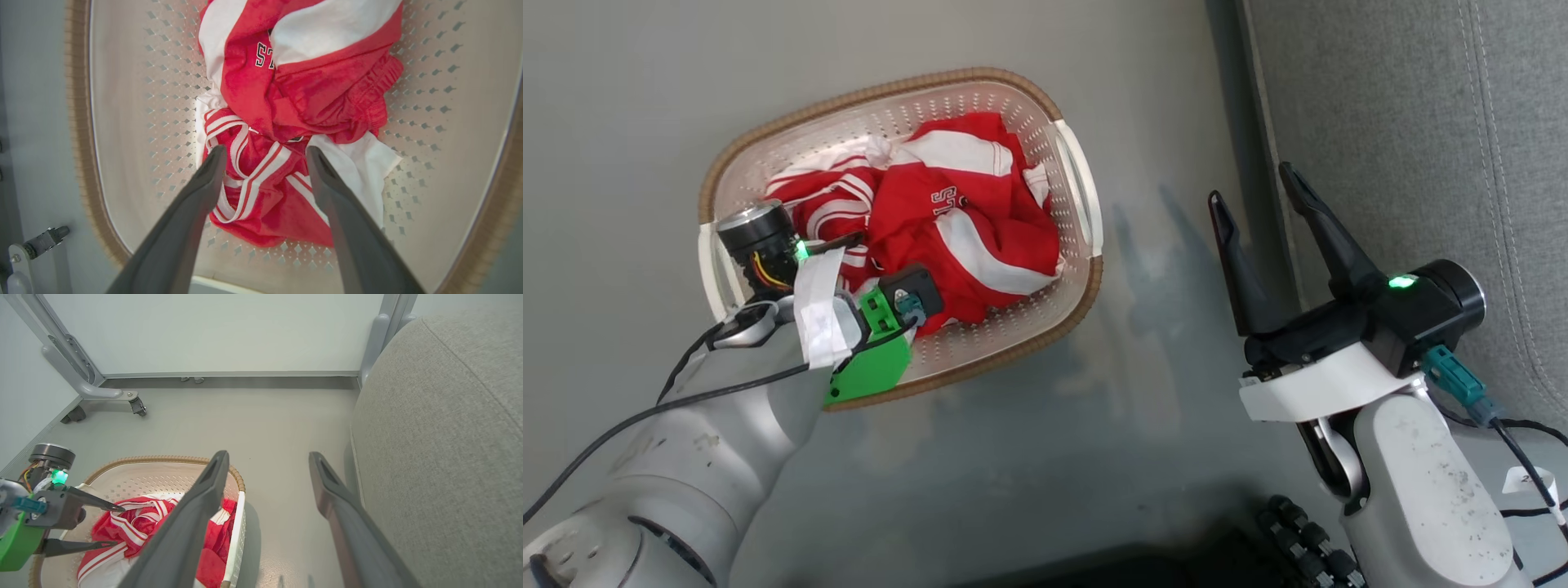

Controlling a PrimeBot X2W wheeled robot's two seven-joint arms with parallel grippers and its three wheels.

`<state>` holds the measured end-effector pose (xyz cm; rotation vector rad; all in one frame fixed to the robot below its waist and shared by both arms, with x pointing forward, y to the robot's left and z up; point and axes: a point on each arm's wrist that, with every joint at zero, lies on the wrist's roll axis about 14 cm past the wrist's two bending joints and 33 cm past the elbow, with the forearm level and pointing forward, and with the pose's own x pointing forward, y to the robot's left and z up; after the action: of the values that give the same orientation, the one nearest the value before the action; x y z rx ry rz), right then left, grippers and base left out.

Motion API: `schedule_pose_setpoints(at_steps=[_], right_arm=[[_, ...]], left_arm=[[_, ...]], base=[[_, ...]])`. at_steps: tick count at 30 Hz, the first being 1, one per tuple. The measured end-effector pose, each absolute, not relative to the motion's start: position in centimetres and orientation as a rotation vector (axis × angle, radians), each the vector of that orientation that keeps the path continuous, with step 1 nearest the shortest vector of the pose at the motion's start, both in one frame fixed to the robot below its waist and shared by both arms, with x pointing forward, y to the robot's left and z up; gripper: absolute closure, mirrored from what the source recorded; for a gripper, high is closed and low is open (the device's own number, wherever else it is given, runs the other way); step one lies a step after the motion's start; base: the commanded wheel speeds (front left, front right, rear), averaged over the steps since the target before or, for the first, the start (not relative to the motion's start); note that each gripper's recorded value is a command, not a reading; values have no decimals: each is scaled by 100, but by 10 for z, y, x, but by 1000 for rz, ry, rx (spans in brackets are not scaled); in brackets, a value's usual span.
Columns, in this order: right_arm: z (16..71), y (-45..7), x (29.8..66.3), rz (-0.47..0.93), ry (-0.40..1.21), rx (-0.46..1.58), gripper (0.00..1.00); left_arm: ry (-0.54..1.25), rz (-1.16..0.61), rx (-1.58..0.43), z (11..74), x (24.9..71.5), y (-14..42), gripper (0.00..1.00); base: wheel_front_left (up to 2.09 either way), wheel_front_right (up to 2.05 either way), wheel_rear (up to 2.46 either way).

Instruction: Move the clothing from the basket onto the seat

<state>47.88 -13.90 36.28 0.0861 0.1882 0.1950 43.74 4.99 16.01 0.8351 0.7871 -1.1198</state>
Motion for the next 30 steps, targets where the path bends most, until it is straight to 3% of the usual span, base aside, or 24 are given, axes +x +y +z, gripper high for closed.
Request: schedule_pose_setpoints(at_steps=[20,30], right_arm=[[295,-151,478,159,325,125,0],[279,-156,478,142,352,139,0]], left_arm=[[1084,-1155,1021,66,429,69,0],[1126,-1160,1113,43,432,81,0]], base=[[0,0,0],[0,0,0]])
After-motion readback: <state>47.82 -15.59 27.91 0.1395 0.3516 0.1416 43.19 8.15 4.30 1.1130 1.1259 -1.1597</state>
